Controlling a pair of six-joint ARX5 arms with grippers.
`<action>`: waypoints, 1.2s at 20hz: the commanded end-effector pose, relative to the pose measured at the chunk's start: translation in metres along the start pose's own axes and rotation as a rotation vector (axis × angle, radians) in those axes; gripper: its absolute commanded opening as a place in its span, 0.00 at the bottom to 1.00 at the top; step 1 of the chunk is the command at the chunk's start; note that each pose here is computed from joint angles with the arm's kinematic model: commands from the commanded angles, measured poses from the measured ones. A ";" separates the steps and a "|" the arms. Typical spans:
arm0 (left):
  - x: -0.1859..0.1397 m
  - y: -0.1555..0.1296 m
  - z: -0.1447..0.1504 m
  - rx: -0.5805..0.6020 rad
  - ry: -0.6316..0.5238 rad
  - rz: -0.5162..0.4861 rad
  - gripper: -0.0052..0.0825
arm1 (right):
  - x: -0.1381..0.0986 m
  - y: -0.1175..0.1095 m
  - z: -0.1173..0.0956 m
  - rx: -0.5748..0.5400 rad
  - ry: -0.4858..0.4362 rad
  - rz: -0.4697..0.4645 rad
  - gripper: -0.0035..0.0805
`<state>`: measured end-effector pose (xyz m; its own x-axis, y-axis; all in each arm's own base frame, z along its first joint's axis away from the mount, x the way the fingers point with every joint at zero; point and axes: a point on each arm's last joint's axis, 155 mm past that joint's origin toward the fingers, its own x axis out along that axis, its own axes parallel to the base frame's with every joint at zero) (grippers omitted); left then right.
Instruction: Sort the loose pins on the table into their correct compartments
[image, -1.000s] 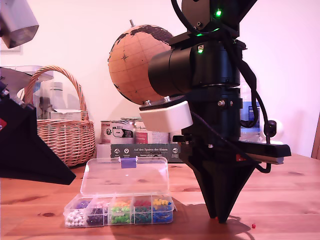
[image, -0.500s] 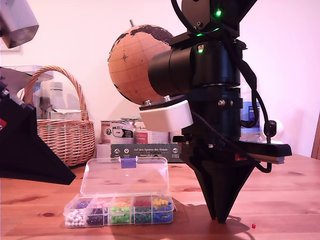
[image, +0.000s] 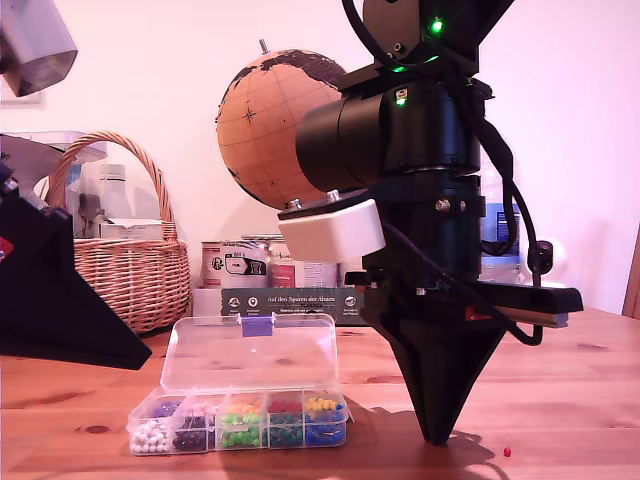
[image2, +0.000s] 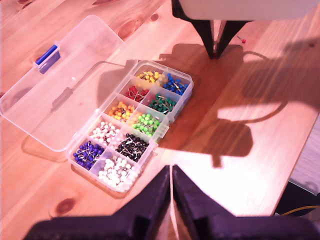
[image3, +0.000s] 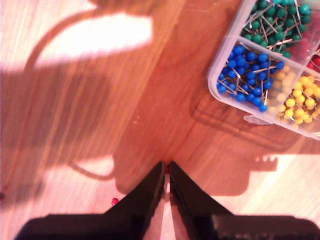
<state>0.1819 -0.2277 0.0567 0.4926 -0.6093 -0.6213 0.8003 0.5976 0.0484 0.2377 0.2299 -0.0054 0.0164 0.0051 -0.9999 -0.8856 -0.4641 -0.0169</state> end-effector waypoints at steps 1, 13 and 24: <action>0.002 0.000 -0.011 -0.005 0.023 0.002 0.03 | 0.011 0.007 0.001 -0.005 0.002 0.036 0.03; 0.002 0.000 -0.011 -0.004 0.023 0.002 0.03 | 0.010 0.002 -0.008 0.048 0.052 0.012 0.03; 0.002 0.000 -0.011 -0.004 0.023 0.001 0.03 | -0.012 -0.011 -0.005 0.080 0.038 -0.057 0.03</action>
<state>0.1819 -0.2277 0.0567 0.4926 -0.6093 -0.6213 0.8003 0.5976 0.0484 0.2454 0.2236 -0.0048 0.0583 -0.0312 -0.9978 -0.9183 -0.3936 -0.0413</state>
